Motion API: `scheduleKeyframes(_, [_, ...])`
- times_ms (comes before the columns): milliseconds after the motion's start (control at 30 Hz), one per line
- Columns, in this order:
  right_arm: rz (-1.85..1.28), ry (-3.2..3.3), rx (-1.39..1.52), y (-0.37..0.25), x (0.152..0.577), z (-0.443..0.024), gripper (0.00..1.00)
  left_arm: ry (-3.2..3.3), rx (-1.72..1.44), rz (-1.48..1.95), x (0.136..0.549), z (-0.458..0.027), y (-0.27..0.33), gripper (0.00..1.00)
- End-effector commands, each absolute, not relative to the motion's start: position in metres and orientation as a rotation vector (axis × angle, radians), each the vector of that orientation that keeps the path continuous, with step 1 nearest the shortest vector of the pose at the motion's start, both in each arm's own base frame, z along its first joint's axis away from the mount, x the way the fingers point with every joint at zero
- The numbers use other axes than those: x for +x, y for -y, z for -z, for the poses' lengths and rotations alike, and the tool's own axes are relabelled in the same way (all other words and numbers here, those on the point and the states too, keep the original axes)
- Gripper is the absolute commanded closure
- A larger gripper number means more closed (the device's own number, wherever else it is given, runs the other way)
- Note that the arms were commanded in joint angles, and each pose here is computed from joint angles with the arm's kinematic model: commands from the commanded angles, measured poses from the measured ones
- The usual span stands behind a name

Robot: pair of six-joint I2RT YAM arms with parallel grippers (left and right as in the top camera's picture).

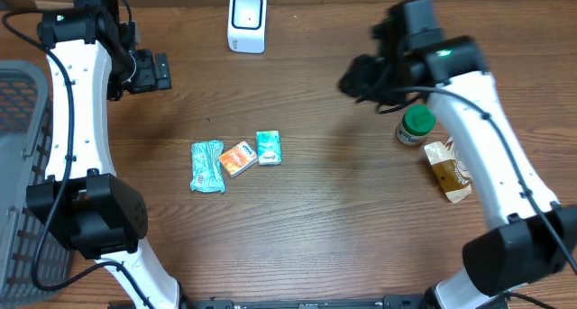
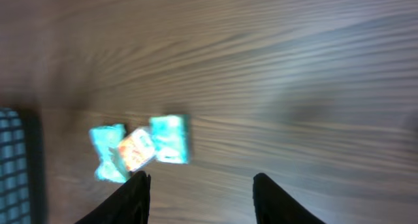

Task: Scan the item barcode

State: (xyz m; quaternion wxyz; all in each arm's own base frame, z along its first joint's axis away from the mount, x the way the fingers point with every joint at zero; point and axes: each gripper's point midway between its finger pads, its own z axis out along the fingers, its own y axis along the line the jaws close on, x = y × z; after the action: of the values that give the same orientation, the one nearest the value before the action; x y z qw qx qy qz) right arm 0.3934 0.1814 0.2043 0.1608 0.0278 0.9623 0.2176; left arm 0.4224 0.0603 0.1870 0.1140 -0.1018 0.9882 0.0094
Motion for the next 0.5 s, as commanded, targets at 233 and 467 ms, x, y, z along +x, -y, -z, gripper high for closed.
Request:
scheduleKeyframes(233, [-0.635, -2.995, 0.034, -0.28, 0.356, -0.098, 0.61, -2.875, -0.257, -0.028, 0.42, -0.198, -0.059, 0.0])
scheduleKeyframes(467, [-0.599, -3.078, 0.0, -0.314, 0.336, -0.055, 0.65, -2.875, -0.257, -0.028, 0.42, -0.198, -0.059, 0.0])
